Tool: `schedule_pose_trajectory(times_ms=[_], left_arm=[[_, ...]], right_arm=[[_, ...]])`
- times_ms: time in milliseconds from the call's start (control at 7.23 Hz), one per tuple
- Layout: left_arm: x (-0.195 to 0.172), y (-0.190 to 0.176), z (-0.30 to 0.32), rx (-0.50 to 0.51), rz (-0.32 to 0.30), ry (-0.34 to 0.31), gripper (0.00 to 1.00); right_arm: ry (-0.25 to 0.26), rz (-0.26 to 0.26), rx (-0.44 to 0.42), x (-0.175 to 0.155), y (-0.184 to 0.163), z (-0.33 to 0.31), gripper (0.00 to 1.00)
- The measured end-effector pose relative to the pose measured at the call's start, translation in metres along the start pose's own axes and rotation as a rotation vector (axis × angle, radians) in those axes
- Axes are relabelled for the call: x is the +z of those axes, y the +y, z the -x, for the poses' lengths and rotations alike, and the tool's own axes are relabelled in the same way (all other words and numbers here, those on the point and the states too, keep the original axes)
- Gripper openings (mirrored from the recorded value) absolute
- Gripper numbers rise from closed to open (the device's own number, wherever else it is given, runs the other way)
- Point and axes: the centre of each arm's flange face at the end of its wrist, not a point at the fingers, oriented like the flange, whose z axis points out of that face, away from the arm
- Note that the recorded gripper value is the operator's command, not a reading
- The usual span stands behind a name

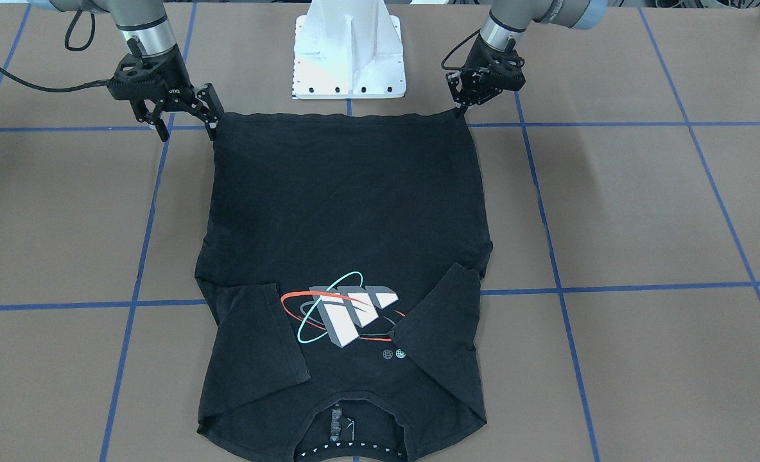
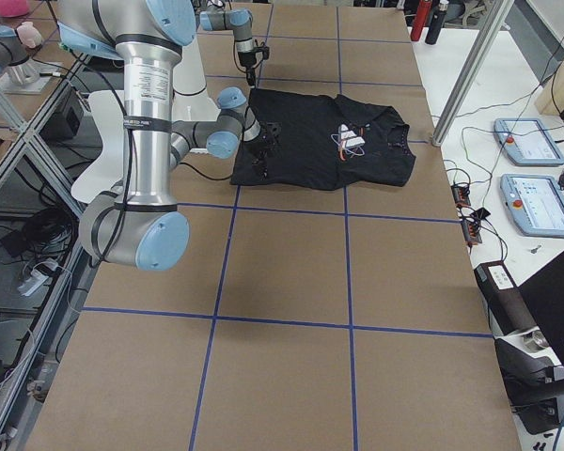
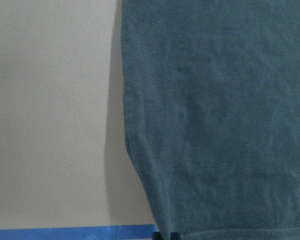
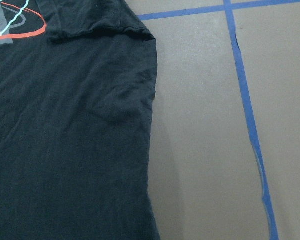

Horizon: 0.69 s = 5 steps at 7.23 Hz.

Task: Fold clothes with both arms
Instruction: 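Lower both grippers to the hem corners nearest the robot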

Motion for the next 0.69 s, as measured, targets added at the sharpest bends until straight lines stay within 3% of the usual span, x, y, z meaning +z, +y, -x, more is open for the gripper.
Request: schedule_pose_trajectory(times_ms=[553,692], left_arm=[[-0.005,-0.003,-0.008,-0.004,-0.006,0.013,0.00],[-0.005,-0.003,-0.009,-0.003,-0.007,0.016,0.00]], right_arm=[[0.022,-0.014,0.038,0.011,0.069,-0.002,0.96],[0.030,-0.016,0.048,0.013,0.083,-0.006,0.84]])
